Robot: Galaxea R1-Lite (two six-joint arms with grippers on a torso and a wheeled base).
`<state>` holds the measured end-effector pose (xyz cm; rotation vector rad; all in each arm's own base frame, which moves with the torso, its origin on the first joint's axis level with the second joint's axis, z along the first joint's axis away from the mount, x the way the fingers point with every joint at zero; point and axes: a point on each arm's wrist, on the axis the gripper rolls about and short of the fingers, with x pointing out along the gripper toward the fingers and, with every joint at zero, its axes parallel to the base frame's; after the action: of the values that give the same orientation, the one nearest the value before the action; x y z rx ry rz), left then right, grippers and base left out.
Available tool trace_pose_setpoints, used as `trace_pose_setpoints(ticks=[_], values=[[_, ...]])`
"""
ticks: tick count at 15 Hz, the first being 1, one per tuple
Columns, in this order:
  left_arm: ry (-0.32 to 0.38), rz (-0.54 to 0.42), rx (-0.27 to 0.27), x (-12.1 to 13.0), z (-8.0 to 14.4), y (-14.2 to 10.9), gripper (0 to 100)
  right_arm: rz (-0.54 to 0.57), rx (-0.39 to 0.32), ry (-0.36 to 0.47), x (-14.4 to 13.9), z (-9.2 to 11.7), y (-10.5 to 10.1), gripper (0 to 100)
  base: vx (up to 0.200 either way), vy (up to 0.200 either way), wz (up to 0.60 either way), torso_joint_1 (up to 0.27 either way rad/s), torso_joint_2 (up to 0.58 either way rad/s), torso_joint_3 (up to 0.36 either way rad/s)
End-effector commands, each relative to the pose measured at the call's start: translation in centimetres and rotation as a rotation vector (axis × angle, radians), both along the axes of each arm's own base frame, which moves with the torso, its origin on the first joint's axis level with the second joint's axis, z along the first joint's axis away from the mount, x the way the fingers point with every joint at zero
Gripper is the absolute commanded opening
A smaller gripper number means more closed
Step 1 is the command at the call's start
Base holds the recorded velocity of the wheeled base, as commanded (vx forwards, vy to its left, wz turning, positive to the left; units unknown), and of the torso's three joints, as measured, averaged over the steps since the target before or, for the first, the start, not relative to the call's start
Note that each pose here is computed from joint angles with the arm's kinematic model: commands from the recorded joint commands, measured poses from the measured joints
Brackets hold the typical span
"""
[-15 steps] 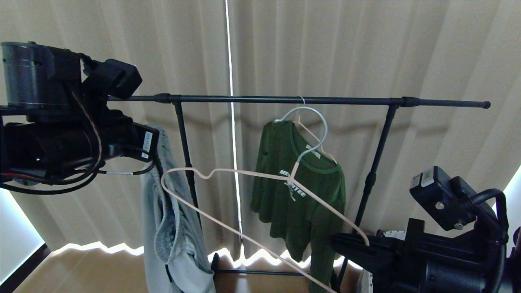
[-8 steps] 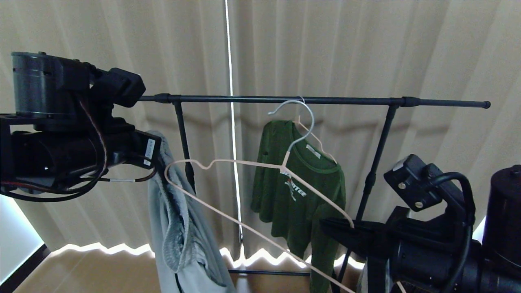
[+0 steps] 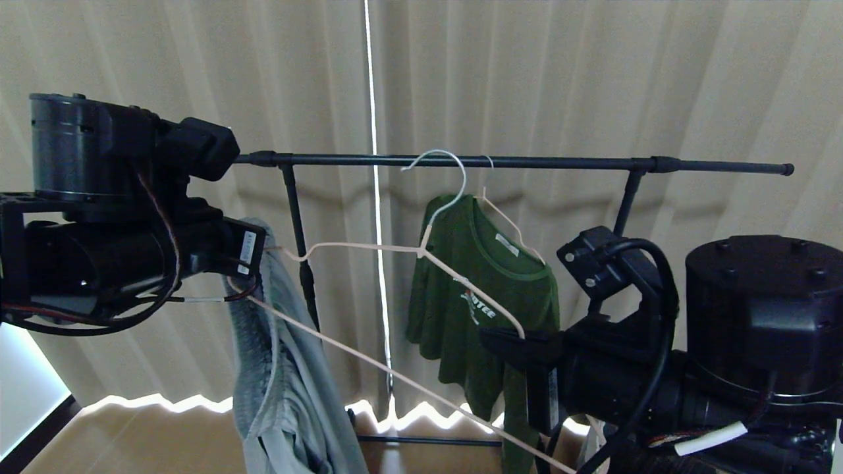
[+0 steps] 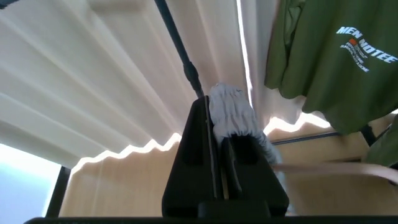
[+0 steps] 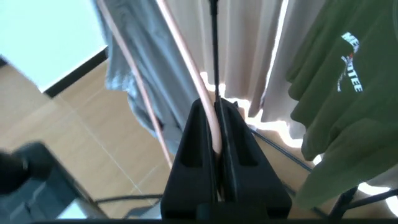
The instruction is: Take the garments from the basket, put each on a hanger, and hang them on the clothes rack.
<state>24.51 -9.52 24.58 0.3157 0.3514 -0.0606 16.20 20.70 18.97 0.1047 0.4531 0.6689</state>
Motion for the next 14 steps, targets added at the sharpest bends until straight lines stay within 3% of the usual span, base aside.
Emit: trace_pose_setpoints(ticks=[1,4,6,9,12,14], values=[[-0.001,0.009,0.0,0.1,0.0,0.2,0,0.054,-0.011,0.034,-1.3,-0.5,1.1,0,0.0,0.0,0.0,0.0,0.0,0.0],[0.005,0.046,0.023,0.6,-0.3,0.3,0,0.036,-0.062,0.095,-2.7,-0.3,0.8,0,0.0,0.0,0.0,0.0,0.0,0.0],[0.0,0.1,0.077,0.9,-0.3,0.4,0,-0.017,-0.073,0.108,-2.4,-0.1,1.0,0,0.0,0.0,0.0,0.0,0.0,0.0],[0.006,0.09,0.16,0.8,-0.3,0.7,0,-0.086,-0.055,0.074,-1.5,0.5,1.7,0,0.0,0.0,0.0,0.0,0.0,0.0],[0.008,0.079,0.164,0.8,-0.4,0.5,0,-0.1,-0.03,0.07,-0.8,0.7,2.5,0,0.0,0.0,0.0,0.0,0.0,0.0],[0.006,0.089,0.168,0.9,-0.3,0.5,0,-0.17,-0.026,0.063,0.4,0.5,3.3,0,0.0,0.0,0.0,0.0,0.0,0.0]])
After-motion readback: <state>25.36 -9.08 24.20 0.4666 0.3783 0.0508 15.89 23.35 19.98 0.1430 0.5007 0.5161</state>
